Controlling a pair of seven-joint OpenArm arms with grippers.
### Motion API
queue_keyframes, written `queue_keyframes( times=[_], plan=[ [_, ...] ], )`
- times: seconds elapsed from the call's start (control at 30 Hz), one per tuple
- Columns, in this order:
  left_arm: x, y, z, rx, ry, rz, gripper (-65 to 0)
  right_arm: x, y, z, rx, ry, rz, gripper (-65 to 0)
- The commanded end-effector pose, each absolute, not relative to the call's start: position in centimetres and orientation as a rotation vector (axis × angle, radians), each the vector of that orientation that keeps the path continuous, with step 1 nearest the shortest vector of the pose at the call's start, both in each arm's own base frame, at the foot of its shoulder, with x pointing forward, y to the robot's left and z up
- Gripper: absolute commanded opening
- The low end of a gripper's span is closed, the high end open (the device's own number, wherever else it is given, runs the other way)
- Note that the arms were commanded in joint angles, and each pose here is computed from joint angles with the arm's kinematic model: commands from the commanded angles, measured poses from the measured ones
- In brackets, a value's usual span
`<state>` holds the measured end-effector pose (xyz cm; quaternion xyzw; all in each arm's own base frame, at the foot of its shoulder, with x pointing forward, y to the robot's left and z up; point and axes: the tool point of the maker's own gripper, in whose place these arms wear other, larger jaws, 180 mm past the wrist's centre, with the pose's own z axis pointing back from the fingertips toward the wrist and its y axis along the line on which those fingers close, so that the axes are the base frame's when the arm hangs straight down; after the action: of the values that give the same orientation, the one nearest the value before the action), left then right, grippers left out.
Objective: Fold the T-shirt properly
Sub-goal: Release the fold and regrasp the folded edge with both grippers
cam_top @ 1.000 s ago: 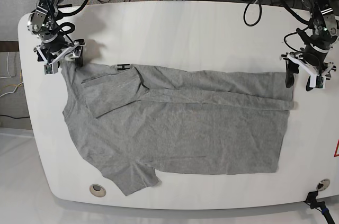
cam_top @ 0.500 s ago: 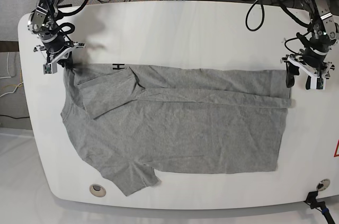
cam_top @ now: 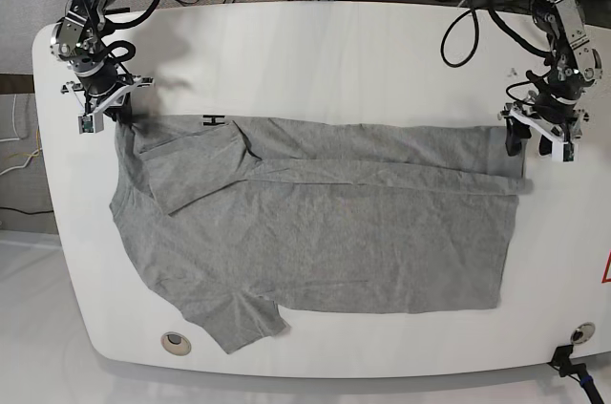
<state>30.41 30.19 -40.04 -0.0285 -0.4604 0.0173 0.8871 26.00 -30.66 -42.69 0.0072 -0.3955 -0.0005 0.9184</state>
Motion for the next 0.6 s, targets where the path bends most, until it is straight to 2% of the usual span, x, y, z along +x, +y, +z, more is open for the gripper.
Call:
queue_keyframes(
  times=[0.0,0.23,0.3,0.33,0.47,0.57],
  plan=[
    [30.6,30.8,-39.7,-0.061,-0.974,0.044,-27.1,26.3,-31.3,-42.0,-0.003,-0.822,0.014,-65.0],
    [30.0,30.2,-41.2,-0.083,-0.935,0.045,-27.3,26.3,-31.3,-42.0,-0.003,-0.821,0.014,-65.0],
    [29.9,29.5,-41.6,-0.094,-0.923,0.028,-29.4,26.3,-31.3,-42.0,-0.003,-0.821,0.014,-65.0],
    [29.9,29.4,-41.7,-0.095,-0.92,0.027,-32.6,26.3,-31.2,-42.0,-0.001,-0.821,0.013,-65.0],
    [29.5,28.2,-42.4,-0.117,-0.9,0.014,-54.3,26.2,-31.2,-42.1,-0.001,-0.819,0.013,-65.0],
    [29.5,27.5,-42.7,-0.129,-0.89,-0.004,-60.1,26.1,-31.2,-42.1,-0.001,-0.818,0.013,-65.0]
  ],
)
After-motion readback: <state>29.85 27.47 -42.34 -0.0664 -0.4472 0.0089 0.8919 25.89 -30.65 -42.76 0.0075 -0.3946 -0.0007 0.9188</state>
